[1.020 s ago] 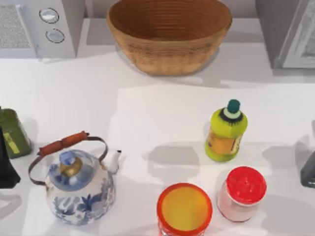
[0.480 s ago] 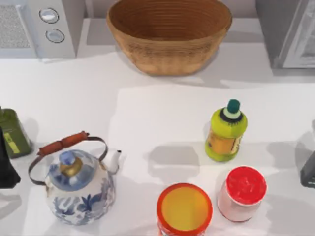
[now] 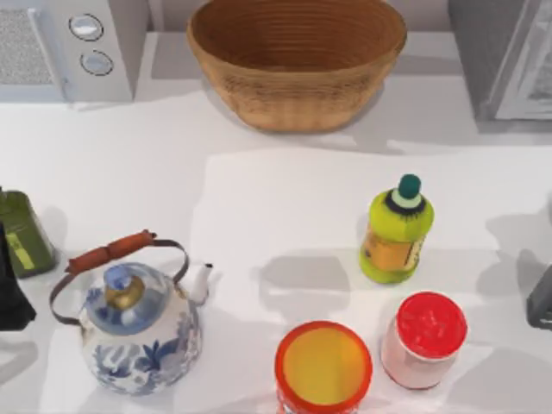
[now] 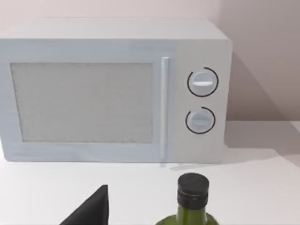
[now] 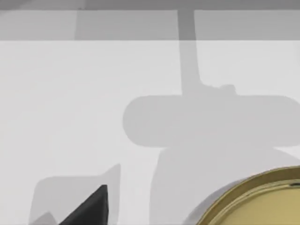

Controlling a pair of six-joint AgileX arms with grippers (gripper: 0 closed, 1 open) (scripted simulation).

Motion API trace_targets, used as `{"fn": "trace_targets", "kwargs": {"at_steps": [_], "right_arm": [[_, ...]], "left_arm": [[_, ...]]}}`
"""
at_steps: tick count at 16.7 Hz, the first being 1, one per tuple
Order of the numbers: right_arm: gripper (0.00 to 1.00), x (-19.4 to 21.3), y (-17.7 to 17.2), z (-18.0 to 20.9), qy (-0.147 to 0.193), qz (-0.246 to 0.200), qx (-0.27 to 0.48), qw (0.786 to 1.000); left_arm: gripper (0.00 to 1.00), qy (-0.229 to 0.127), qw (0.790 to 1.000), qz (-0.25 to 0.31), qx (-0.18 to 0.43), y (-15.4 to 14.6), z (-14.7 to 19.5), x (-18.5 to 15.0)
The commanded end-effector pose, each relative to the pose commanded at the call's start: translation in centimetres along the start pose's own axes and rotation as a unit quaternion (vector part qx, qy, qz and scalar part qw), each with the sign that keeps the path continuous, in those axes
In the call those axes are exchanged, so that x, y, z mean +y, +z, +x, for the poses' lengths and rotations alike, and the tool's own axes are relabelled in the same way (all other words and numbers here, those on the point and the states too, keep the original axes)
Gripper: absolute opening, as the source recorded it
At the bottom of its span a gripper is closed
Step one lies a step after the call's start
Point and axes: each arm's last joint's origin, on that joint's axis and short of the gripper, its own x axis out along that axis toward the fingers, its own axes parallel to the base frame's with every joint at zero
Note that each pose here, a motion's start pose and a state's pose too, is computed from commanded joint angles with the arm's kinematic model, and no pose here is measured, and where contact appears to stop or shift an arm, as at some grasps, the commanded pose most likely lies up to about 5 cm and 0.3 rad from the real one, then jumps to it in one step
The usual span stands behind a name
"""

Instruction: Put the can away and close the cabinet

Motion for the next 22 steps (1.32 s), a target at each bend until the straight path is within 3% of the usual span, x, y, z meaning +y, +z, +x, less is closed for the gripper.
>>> {"fn": "trace_targets", "kwargs": {"at_steps": [7,20,22], "right_arm": [[1.00,0.57,-0.86,0.40,0.000,0.001,0.003,1.000],[0.02,0.57,-0.86,0.40,0.000,0.001,0.003,1.000],[0.00,0.57,-0.86,0.40,0.000,0.001,0.003,1.000]], "left_arm": [[1.00,0.000,1.000,0.000,0.000,0.00,0.00,0.00],[1.00,0.000,1.000,0.000,0.000,0.00,0.00,0.00],[1.00,0.000,1.000,0.000,0.000,0.00,0.00,0.00]]}}
